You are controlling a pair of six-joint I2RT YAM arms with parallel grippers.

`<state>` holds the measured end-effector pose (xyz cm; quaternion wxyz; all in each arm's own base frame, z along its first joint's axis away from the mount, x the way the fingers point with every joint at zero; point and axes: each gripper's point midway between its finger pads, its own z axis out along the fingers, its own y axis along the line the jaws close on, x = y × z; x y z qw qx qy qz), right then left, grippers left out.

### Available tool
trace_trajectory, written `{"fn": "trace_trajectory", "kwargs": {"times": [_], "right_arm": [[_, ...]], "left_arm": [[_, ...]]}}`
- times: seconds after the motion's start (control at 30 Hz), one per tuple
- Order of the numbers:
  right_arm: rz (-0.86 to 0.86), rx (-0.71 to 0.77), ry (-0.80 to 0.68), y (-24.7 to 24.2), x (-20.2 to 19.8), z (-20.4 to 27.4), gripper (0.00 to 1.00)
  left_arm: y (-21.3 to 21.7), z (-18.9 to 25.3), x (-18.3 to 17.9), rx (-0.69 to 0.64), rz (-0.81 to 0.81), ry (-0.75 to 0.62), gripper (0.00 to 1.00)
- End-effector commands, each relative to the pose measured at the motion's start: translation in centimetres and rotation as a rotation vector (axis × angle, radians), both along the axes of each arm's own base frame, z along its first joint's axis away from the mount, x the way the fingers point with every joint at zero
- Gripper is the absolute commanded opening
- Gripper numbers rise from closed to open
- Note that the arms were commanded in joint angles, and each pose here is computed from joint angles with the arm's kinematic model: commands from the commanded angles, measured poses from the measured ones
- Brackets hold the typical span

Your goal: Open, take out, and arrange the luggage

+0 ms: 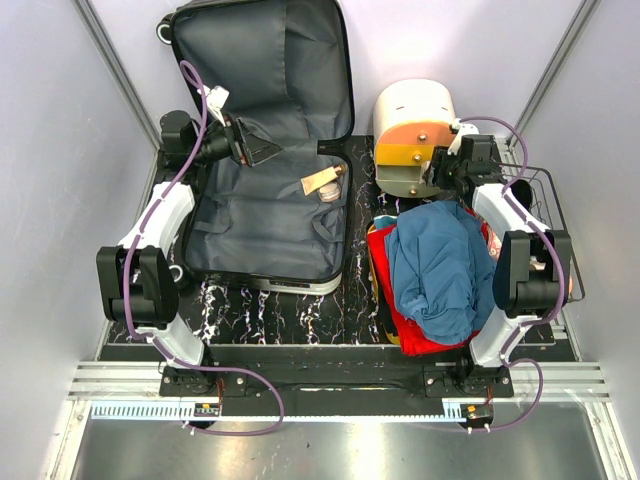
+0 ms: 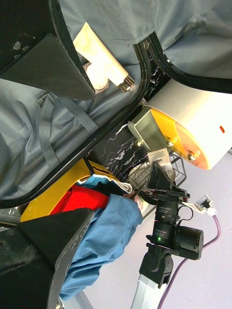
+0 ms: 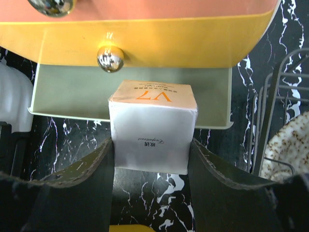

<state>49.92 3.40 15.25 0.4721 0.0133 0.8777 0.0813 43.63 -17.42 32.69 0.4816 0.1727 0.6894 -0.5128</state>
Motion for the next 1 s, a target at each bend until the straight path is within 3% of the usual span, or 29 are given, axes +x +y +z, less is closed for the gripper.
{"fn": "trace_trajectory", "kwargs": {"times": [0.0,0.23,0.47,0.97], "right_arm": [[0.013,0.031,-0.265,0.4,4.0,7.2,0.06],[0.051,0.031,-0.316,0.9,5.1,6.6,0.05],[0.034,0.017,-0.260,0.5,5.1,4.8,0.00],[0.055,-0.059,-0.205,-0.1,3.0,1.5,0.00]], "left_arm": [[0.7,1.5,-0.1,0.015,0.020,-0.071,0.99],[1.0,1.0,0.0,0.020,0.034,-0.056,0.99],[1.2,0.8,0.0,0.025,0.043,-0.052,0.99],[1.5,0.6,0.6,0.027,0.052,-0.051,0.99]]}}
